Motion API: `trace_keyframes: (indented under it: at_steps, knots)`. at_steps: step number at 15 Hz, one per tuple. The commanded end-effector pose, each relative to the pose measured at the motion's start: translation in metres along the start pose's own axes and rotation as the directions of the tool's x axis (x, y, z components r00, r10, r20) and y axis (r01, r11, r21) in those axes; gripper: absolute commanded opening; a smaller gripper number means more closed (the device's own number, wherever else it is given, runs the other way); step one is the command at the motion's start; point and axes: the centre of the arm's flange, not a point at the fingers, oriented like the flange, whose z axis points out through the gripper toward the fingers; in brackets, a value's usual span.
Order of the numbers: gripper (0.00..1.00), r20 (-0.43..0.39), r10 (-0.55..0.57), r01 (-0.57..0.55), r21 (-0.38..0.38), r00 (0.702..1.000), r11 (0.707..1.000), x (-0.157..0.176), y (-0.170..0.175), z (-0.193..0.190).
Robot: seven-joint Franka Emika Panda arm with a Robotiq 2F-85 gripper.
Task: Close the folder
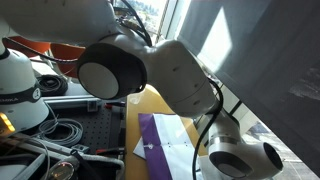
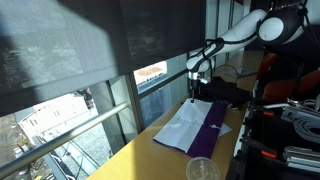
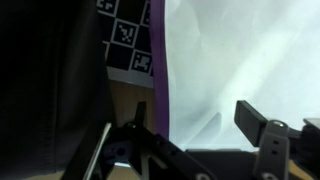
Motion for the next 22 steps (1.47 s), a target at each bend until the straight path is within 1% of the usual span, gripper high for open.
trace_keyframes:
  at_steps: [1, 4, 8, 9, 12, 15, 19, 22]
  knots:
    - [0.56, 0.008, 0.028, -0.028, 0.039, 1.000, 0.999, 0.026, 0.008, 0.006]
    - [0.34, 0.012, 0.042, -0.042, 0.053, 0.999, 0.998, 0.030, 0.004, 0.003]
    - [0.03, 0.002, 0.051, -0.051, 0.077, 0.999, 0.996, 0.037, -0.006, -0.015]
    - [0.00, -0.003, 0.052, -0.052, 0.081, 0.999, 0.995, 0.039, -0.009, -0.022]
    - [0.00, -0.010, 0.045, -0.044, 0.076, 0.999, 0.996, 0.042, -0.021, -0.040]
    - [0.00, -0.012, 0.023, -0.022, 0.049, 1.000, 0.999, 0.045, -0.039, -0.072]
    - [0.00, 0.008, -0.043, 0.044, -0.019, 0.999, 0.999, 0.053, -0.081, -0.138]
    - [0.00, 0.041, -0.089, 0.092, -0.101, 0.995, 0.991, 0.058, -0.121, -0.189]
